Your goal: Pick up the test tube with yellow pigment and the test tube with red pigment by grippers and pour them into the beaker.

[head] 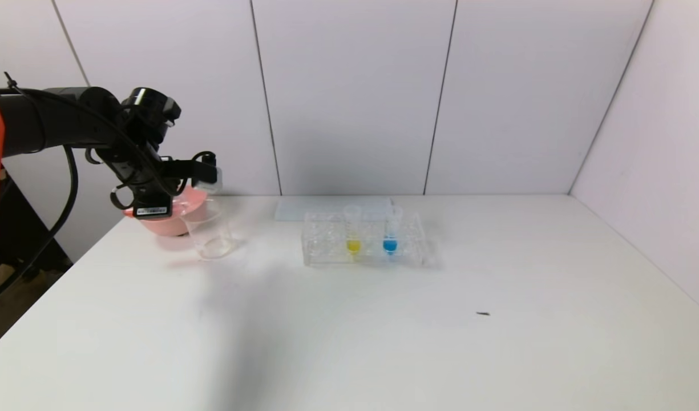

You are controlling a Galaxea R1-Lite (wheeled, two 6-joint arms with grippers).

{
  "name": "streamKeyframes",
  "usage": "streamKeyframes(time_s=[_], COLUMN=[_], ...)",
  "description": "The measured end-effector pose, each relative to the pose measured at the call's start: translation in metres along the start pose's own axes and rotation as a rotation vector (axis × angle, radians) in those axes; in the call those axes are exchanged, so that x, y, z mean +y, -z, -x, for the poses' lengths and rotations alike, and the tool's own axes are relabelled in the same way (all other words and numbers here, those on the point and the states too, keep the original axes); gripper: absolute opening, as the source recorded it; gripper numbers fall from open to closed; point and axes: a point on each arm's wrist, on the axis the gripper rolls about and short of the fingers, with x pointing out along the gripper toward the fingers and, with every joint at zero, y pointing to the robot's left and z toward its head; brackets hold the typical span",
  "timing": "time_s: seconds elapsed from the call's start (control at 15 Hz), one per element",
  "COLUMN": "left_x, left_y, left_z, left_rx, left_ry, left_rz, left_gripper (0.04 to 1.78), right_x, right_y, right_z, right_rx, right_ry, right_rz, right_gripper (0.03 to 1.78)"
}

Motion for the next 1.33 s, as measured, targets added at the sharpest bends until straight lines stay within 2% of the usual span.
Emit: streamKeyframes(time_s=[1.33], left_x=[-0.0007], left_y=[-0.0085], left_z=[-0.0028], left_rx=[0.015], left_ry=[-0.019], left_rz=[-0.030], left_gripper=[0.43], right_x=[0.0000], right_y=[0.0000], right_z=[0.0000], right_rx=[0.000], right_ry=[0.000], right_rz=[0.000], right_gripper=[1.70])
